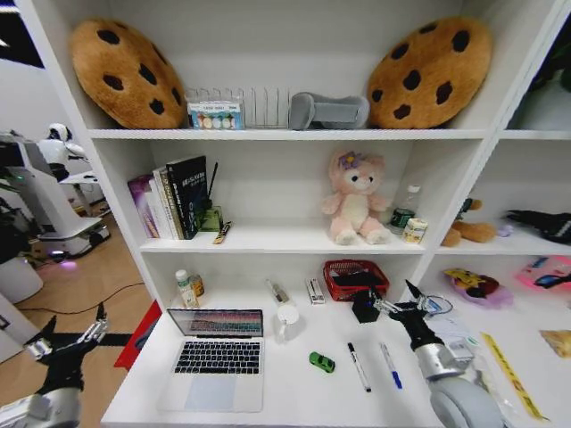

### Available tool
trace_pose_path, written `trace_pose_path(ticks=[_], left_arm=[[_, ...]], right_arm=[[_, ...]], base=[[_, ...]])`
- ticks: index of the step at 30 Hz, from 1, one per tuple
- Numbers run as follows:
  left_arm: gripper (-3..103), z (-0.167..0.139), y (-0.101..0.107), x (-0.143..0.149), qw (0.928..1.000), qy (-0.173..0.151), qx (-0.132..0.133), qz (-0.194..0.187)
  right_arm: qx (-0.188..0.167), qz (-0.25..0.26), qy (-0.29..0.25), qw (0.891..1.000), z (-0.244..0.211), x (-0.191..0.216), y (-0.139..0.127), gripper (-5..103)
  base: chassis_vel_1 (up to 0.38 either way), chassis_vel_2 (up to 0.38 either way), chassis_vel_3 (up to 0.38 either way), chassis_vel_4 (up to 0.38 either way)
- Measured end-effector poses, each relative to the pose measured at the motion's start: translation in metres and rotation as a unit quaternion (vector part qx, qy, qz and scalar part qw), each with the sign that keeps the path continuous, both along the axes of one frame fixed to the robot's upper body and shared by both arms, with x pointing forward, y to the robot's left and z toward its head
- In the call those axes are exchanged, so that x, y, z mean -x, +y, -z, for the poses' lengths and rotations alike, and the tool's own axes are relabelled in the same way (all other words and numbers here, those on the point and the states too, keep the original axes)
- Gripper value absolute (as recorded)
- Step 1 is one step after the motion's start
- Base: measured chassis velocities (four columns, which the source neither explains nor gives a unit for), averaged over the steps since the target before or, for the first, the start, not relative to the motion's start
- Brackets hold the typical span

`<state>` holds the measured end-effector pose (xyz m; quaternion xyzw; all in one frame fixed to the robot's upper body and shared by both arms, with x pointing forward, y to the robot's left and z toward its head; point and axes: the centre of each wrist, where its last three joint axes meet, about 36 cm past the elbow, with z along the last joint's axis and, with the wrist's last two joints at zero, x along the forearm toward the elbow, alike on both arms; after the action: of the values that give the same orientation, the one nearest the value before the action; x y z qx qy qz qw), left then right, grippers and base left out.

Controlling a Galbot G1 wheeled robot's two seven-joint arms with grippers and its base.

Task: Organize the objects on the table.

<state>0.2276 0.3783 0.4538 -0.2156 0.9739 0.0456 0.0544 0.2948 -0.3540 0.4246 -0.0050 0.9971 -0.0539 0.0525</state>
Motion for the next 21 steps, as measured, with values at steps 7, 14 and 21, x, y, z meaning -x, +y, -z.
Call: trace_pose_path(ticks=[7,14,21], left_arm=[[53,-0.008,0.002,-0.007,0.9992,0.011,-0.018,0.034],[26,-0.032,0.005,-0.023,0.9944,0.019,-0.053,0.089],[4,-0.047,0.003,-0.043,0.9842,0.043,-0.086,0.149]], right_arm=[[-0.002,0.006,0.008,1.0,0.001,0.013,0.002,100],[0.001,0.013,0.01,1.0,0.007,0.025,0.005,100],[-0.012,0.037,0.032,0.999,0.036,0.046,0.015,100]], base=[[0.0,0.0,0.0,0.0],[0.0,0.0,0.0,0.0],[0.0,0.0,0.0,0.0]])
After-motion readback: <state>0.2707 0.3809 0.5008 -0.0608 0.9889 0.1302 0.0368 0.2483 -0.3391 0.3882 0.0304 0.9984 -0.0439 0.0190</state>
